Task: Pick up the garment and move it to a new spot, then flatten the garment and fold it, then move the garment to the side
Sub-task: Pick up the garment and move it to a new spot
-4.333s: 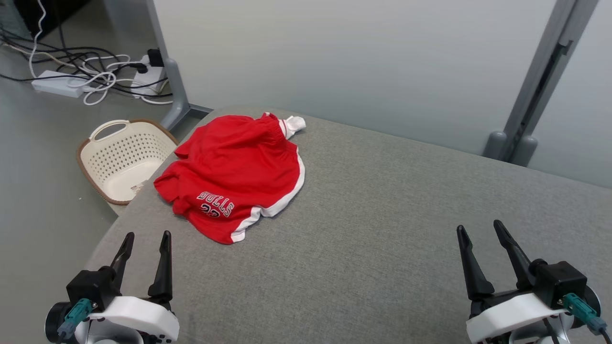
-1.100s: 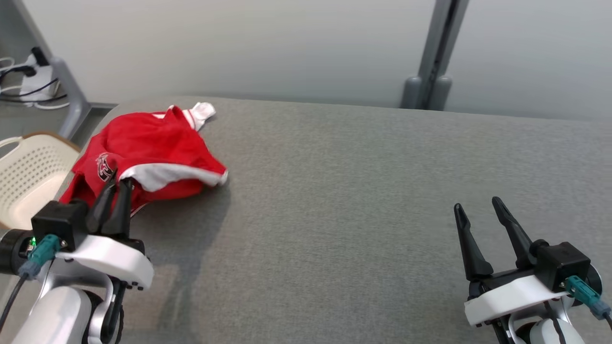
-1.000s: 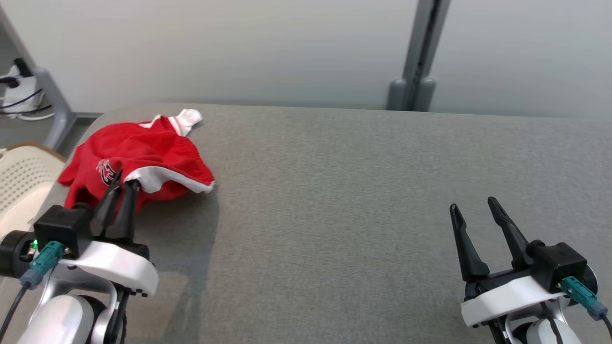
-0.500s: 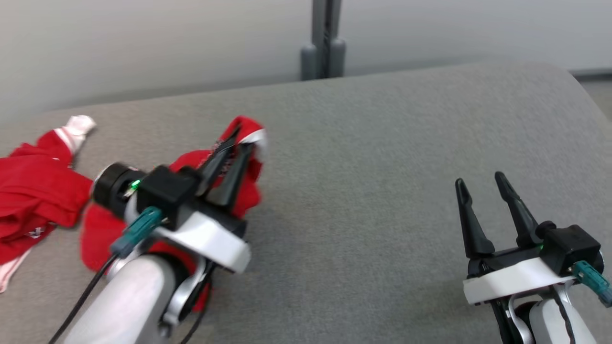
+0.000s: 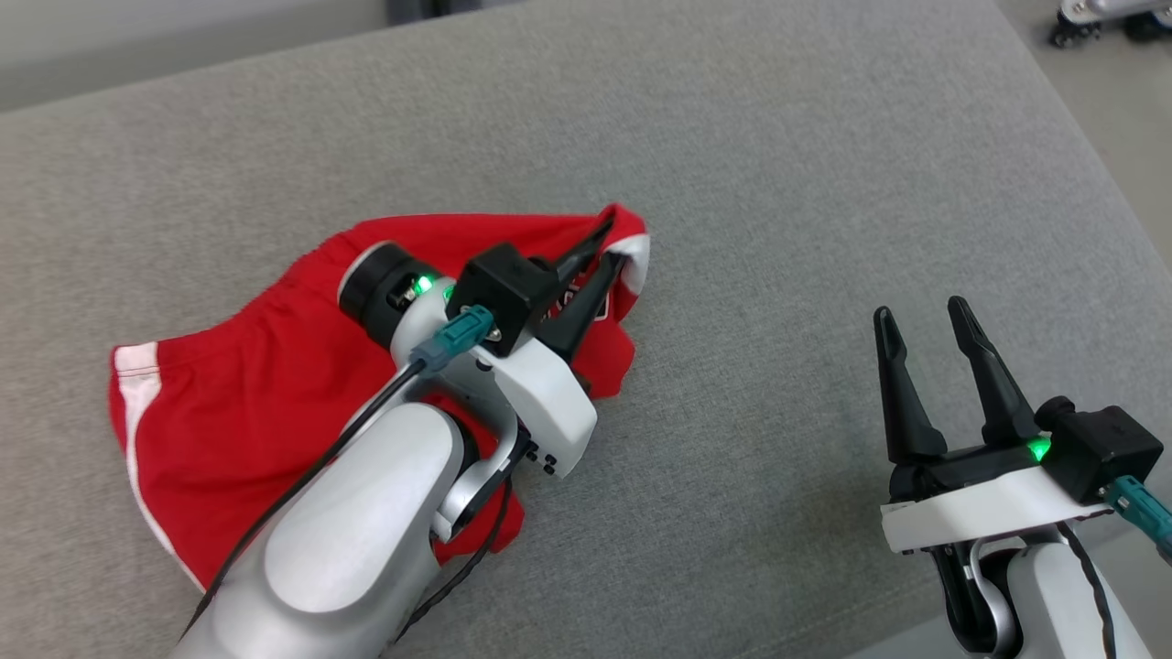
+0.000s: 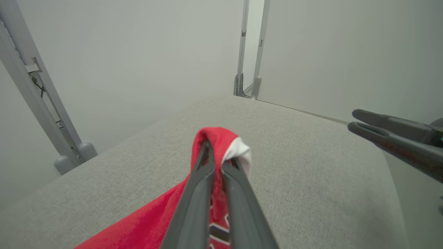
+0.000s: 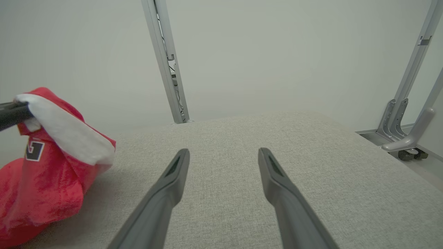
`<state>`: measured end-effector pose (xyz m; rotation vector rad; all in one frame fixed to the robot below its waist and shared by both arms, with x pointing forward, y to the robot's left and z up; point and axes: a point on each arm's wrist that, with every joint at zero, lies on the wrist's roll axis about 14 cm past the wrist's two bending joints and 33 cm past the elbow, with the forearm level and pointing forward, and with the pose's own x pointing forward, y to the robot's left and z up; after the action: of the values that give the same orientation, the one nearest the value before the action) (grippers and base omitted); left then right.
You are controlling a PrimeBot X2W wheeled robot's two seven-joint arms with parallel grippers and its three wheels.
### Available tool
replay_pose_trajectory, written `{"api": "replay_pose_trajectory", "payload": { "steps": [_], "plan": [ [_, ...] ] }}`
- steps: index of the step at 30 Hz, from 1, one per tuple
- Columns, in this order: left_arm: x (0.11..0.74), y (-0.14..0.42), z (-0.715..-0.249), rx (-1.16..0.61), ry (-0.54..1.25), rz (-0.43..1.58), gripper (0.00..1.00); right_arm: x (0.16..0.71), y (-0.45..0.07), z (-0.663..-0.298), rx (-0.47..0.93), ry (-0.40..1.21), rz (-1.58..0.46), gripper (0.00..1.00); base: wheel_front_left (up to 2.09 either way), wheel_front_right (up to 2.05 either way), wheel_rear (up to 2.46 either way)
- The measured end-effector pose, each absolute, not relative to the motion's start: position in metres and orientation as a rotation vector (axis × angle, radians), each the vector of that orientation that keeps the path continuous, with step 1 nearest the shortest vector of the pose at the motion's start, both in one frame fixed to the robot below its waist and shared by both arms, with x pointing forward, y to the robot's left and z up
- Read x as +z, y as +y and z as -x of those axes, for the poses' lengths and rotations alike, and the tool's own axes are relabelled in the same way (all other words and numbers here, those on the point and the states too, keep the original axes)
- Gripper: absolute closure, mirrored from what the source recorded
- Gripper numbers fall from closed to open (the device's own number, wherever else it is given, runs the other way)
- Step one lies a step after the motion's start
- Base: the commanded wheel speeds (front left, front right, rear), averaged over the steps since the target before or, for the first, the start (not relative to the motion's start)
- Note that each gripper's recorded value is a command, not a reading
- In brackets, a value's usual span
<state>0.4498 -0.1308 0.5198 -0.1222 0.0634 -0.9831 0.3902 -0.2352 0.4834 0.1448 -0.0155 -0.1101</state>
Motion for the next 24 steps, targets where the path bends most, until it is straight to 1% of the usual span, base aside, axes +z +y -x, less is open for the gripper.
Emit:
{"api": "replay_pose_trajectory", "payload": {
  "steps": [5, 6, 7, 8, 12, 16, 20, 24],
  "plan": [
    [0.454, -0.147, -0.440, -1.044, 0.248, 0.100, 1.00, 0.469, -0.245, -0.389, -0.147, 0.027, -0.148, 0.00, 0.00, 0.00, 0.00],
    [0.447, -0.149, -0.438, -1.055, 0.269, 0.095, 0.96, 0.468, -0.247, -0.390, -0.151, 0.027, -0.150, 0.00, 0.00, 0.00, 0.00],
    [0.441, -0.150, -0.435, -1.064, 0.286, 0.094, 0.41, 0.468, -0.247, -0.392, -0.150, 0.026, -0.149, 0.00, 0.00, 0.00, 0.00],
    [0.438, -0.150, -0.432, -1.073, 0.302, 0.095, 0.00, 0.468, -0.246, -0.393, -0.148, 0.024, -0.150, 0.00, 0.00, 0.00, 0.00],
    [0.438, -0.146, -0.427, -1.077, 0.303, 0.098, 0.00, 0.471, -0.238, -0.398, -0.122, 0.013, -0.158, 0.00, 0.00, 0.00, 0.00],
    [0.451, -0.133, -0.427, -1.033, 0.258, 0.137, 0.00, 0.477, -0.229, -0.402, -0.091, -0.007, -0.152, 0.00, 0.00, 0.00, 0.00],
    [0.467, -0.103, -0.435, -0.907, 0.193, 0.189, 0.00, 0.485, -0.220, -0.404, -0.061, -0.028, -0.156, 0.00, 0.00, 0.00, 0.00],
    [0.478, -0.059, -0.446, -0.738, 0.148, 0.233, 0.00, 0.491, -0.208, -0.406, -0.026, -0.046, -0.159, 0.00, 0.00, 0.00, 0.00]
  ]
}}
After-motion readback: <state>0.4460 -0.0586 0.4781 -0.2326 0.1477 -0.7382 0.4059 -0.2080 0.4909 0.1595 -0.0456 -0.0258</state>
